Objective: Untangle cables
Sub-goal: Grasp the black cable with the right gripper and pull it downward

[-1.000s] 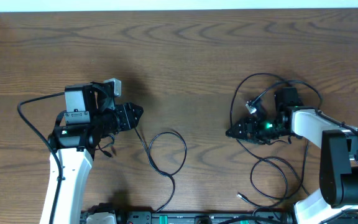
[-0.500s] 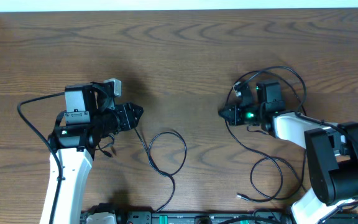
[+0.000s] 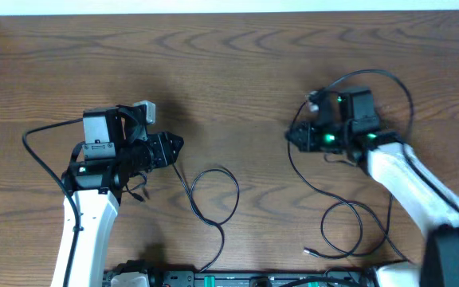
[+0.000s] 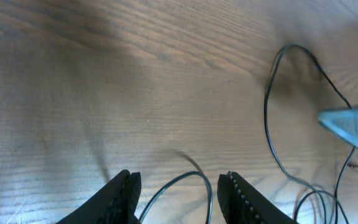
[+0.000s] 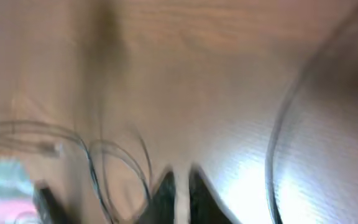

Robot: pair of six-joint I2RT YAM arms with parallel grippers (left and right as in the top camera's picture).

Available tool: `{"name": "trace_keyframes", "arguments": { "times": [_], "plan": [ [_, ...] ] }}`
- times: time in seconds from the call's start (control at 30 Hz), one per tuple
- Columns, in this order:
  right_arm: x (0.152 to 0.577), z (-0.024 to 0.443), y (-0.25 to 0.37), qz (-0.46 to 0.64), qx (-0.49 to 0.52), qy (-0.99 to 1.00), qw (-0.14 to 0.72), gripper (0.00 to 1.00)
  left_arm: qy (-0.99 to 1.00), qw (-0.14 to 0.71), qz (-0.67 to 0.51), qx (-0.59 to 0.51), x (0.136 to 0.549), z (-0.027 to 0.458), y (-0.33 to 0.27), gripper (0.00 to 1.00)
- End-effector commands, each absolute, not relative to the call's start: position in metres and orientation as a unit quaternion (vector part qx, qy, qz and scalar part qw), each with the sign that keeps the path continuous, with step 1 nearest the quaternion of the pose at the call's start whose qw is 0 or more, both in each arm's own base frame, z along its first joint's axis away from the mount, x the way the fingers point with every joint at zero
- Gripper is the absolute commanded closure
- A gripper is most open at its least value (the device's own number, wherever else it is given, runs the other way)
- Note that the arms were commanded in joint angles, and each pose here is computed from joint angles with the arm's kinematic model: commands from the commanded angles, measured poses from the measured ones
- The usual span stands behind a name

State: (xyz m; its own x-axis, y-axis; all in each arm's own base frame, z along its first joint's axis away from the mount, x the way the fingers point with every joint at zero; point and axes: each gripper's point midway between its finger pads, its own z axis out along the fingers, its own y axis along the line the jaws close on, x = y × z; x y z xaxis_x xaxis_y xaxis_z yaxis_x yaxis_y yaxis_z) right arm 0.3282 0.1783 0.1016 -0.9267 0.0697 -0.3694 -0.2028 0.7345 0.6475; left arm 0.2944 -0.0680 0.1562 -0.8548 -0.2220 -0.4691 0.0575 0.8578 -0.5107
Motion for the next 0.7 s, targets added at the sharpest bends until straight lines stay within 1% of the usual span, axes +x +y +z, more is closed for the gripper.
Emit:
{"name": "trace_keyframes", "arguments": {
  "times": [0.0,0.1,0.17,0.23,0.3,0.37,0.4,0.5,0.57,0.63,0.67],
  "plan": [
    [0.315,0.133,0.126,0.217,-0.024,0.944,0.248,0.85,0.926,0.269,-0.260,-0.040,0.297,0.159,-0.068,0.54],
    [0.268,0.140,0.103,0.173,-0.005,0.962,0.209,0.75,0.926,0.269,-0.260,-0.040,0.297,0.159,-0.068,0.54],
    [0.232,0.141,0.094,0.163,0.002,0.972,0.169,0.72,0.926,0.269,-0.261,-0.040,0.297,0.159,-0.068,0.54],
    [0.211,0.141,0.089,0.157,0.009,0.977,0.143,0.72,0.926,0.269,-0.261,-0.040,0.297,0.159,-0.068,0.54],
    [0.191,0.139,0.082,0.147,0.031,0.982,0.114,0.68,0.926,0.269,-0.261,-0.040,0.297,0.159,-0.068,0.54],
    [0.177,0.133,0.073,0.124,0.054,0.987,0.090,0.59,0.926,0.269,-0.261,-0.040,0.297,0.159,-0.068,0.54],
    [0.171,0.128,0.066,0.107,0.072,0.988,0.080,0.51,0.926,0.269,-0.261,-0.040,0.297,0.159,-0.068,0.54],
    [0.162,0.112,0.058,0.083,0.114,0.988,0.057,0.37,0.926,0.269,-0.260,-0.040,0.297,0.159,-0.068,0.54],
    [0.160,0.104,0.062,0.094,0.128,0.986,0.049,0.30,0.926,0.269,-0.260,-0.040,0.297,0.159,-0.068,0.54],
    [0.163,0.096,0.067,0.111,0.148,0.981,0.049,0.16,0.926,0.269,-0.260,-0.040,0.297,0.159,-0.068,0.55],
    [0.166,0.094,0.074,0.131,0.156,0.978,0.052,0.16,0.926,0.269,-0.260,-0.040,0.297,0.159,-0.068,0.54]
  ]
}}
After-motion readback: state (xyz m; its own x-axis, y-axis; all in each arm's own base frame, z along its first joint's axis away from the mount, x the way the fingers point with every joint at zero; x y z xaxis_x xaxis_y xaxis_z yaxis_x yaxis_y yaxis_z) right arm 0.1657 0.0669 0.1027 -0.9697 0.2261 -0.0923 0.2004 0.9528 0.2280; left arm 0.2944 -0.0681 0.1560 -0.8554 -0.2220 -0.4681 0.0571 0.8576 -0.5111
